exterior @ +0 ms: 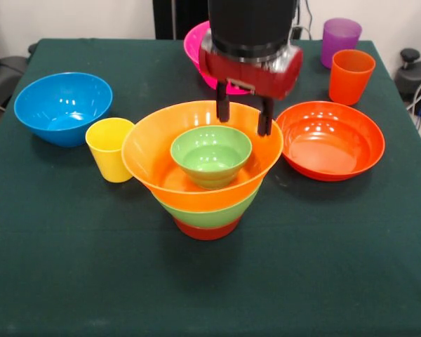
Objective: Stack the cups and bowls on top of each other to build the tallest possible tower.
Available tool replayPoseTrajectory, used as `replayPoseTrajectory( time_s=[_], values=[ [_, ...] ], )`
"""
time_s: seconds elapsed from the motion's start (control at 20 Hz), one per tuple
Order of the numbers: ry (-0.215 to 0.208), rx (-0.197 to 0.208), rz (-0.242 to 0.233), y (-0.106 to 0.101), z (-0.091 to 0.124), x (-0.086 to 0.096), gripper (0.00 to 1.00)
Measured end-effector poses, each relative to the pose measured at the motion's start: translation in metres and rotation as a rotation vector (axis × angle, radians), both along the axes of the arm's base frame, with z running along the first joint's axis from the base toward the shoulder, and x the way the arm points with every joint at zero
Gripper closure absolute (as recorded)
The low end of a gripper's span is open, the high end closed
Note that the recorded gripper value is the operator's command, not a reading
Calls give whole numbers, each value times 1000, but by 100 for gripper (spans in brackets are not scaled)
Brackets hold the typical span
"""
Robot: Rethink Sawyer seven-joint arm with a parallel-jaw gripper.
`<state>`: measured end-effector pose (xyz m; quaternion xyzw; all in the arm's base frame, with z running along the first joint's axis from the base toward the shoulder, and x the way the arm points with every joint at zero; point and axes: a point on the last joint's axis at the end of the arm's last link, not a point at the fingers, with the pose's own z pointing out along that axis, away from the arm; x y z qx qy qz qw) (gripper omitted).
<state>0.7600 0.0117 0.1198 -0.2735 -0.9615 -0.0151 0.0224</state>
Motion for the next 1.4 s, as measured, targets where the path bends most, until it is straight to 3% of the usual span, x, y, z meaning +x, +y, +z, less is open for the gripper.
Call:
replayPoseTrajectory(
  time_s=[0.1, 0.4, 0.7, 0.95, 1.4],
  values=[
    [-3, -1, -1, -1, 12, 0, 0],
    [-29, -2, -5, -5, 80, 2, 0],
    [-64, -7, -17, -12, 117, -3, 0],
    [-57, -4, -35, -22, 126, -15, 0],
    [11, 12, -85, -45, 122, -58, 0]
  ],
)
